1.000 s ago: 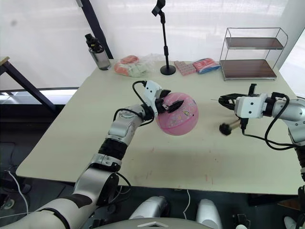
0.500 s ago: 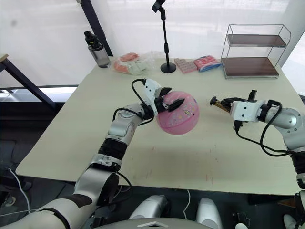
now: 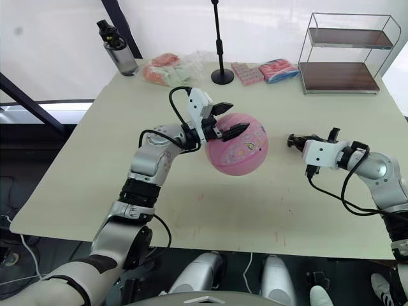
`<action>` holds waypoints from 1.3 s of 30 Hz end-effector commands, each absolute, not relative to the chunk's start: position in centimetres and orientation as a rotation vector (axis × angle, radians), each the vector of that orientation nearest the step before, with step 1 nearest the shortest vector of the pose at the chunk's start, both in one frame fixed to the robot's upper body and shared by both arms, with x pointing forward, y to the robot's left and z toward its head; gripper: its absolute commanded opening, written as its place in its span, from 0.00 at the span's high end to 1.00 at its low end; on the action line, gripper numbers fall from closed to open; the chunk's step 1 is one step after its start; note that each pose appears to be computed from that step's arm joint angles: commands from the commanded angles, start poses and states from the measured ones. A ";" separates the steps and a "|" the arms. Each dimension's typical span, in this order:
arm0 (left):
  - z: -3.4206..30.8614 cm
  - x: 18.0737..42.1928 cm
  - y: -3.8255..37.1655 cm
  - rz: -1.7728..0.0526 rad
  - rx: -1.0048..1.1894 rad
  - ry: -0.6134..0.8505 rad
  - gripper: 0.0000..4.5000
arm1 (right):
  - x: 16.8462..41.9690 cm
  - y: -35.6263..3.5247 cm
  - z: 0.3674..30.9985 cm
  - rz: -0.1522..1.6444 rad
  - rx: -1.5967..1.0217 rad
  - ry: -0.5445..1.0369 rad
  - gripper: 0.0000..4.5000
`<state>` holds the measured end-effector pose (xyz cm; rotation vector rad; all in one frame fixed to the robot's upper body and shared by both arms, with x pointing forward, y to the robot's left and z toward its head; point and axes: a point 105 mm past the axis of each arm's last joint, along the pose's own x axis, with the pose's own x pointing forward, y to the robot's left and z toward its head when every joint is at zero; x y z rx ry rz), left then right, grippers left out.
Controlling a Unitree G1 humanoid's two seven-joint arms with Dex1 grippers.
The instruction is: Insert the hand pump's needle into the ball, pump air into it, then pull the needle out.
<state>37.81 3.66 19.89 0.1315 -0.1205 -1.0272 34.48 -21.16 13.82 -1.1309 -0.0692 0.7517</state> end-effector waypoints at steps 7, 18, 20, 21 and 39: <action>25.8 34.1 4.7 -1.196 0.145 -0.276 0.00 | 35.1 -21.8 12.2 0.663 -1.106 0.009 0.92; 23.2 29.0 10.0 -1.392 0.254 -0.113 0.00 | 35.8 -23.3 9.8 0.559 -1.088 0.083 0.92; 23.1 28.5 10.8 -1.387 0.245 -0.100 0.00 | 35.8 -23.5 9.4 0.545 -1.077 0.090 0.92; 23.0 28.2 11.1 -1.381 0.250 -0.093 0.00 | 35.8 -23.5 9.2 0.542 -1.072 0.092 0.92; 22.5 25.3 12.0 -1.368 0.235 -0.086 0.00 | 33.1 -18.2 9.4 0.673 -0.910 -0.023 0.38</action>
